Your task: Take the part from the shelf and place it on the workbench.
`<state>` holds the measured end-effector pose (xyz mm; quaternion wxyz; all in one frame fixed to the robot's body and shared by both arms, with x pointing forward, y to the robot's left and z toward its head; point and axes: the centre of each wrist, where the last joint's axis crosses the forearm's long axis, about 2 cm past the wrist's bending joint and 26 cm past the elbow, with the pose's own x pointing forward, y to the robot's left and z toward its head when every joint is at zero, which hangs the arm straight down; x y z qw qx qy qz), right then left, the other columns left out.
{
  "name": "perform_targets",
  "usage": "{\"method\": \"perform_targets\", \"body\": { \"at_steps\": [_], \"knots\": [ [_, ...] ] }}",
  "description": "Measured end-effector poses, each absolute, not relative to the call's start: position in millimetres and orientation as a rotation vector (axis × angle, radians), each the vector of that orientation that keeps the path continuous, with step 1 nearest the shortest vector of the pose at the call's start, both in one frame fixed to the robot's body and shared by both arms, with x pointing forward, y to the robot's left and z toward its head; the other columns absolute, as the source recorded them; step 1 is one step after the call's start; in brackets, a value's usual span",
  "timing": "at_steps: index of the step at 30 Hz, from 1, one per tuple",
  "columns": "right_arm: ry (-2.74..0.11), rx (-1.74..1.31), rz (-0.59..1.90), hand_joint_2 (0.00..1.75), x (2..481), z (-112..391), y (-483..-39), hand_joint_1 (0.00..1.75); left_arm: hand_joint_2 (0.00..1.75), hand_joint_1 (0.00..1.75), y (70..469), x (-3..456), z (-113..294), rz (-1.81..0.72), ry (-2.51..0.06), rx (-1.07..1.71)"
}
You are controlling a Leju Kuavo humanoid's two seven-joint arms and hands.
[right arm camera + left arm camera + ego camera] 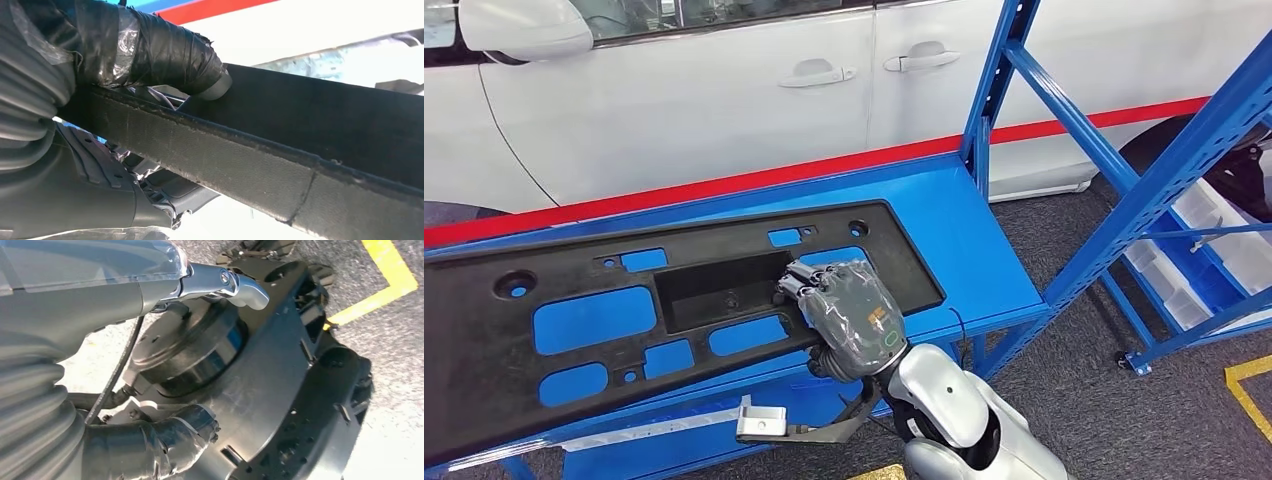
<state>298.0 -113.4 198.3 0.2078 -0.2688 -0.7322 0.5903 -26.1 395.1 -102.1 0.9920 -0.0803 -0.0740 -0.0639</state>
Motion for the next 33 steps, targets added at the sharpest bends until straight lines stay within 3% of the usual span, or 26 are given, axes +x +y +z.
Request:
{"method": "perform_targets", "body": {
  "at_steps": [33],
  "knots": [
    [-2.069, -0.726, 1.694, 1.75, 292, 180, -124, 1.75, 1.75, 0.00, 405, -20, -100, -0.222, -0.164, -0.149]
  ]
}}
